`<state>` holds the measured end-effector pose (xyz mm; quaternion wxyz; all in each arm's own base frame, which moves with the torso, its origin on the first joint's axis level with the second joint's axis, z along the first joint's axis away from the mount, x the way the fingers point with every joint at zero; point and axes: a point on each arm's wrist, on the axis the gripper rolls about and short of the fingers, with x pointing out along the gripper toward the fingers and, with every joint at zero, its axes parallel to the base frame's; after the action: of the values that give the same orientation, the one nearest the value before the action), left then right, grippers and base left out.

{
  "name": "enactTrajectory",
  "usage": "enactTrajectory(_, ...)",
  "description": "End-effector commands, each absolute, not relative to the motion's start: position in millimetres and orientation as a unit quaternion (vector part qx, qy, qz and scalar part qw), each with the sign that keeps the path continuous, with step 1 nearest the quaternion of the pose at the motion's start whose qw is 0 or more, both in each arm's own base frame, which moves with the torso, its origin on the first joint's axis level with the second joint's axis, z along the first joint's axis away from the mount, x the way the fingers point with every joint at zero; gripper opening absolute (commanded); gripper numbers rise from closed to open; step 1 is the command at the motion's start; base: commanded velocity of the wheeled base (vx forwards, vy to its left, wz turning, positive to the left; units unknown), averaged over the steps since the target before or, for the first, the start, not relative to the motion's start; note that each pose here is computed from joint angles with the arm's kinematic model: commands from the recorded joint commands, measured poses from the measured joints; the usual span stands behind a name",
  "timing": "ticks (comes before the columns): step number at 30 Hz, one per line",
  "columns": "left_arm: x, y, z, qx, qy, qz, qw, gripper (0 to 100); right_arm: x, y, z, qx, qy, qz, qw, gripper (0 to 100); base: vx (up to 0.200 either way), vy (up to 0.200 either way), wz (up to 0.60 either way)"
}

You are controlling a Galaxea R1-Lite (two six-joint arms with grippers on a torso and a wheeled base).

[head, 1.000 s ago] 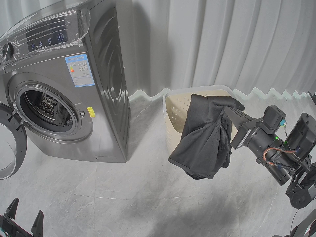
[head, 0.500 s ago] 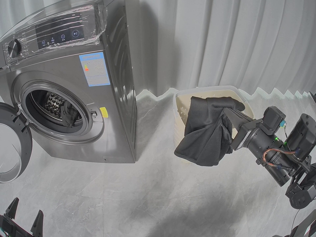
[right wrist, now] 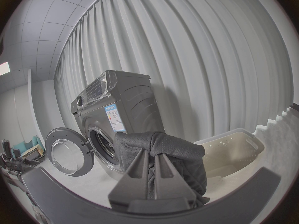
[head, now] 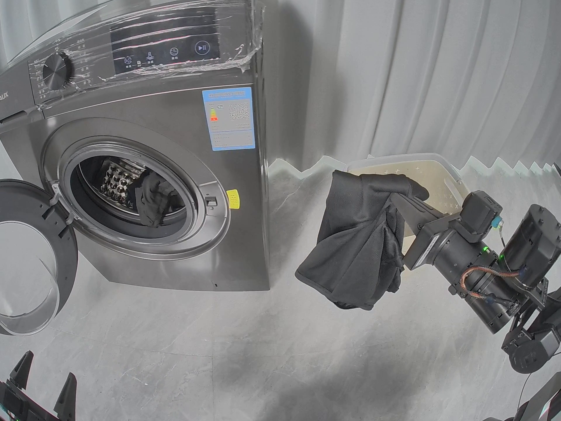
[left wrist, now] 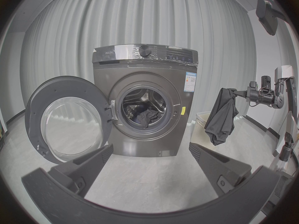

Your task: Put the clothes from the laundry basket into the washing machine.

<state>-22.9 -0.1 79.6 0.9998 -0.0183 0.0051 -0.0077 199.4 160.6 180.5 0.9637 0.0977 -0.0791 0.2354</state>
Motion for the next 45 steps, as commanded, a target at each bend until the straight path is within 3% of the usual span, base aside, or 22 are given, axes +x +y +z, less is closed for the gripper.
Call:
enactTrajectory(1,-22.8,-0.1,76.1,-0.018,0.006,-0.008,1.0,100,199.8,161.4,178.8,0.096,-0.076,0.237,0.964,0,0.0,0.2,0.0)
enactTrajectory(8,-22.7,-0.1,75.6,-0.019,0.007,-0.008,1.0,100,199.8,161.4,177.0,0.095,-0.073,0.236,0.964,0,0.0,0.2,0.0)
enactTrajectory(17,-22.7,-0.1,75.6,-0.019,0.007,-0.008,1.0,100,199.2,160.9,177.4,0.096,-0.074,0.237,0.964,0,0.0,0.0,0.0)
enactTrajectory(29,-22.8,-0.1,76.1,-0.019,0.006,-0.008,1.0,100,199.6,161.3,176.6,0.095,-0.072,0.237,0.964,0,-0.2,0.0,0.0)
enactTrajectory(41,-22.7,-0.1,75.6,-0.018,0.007,-0.008,1.0,100,199.5,161.2,176.3,0.095,-0.071,0.236,0.964,0,0.0,0.0,0.0)
enactTrajectory(45,-22.8,-0.1,76.1,-0.019,0.006,-0.008,1.0,100,199.3,161.1,175.9,0.094,-0.071,0.236,0.964,0,0.0,0.2,0.0)
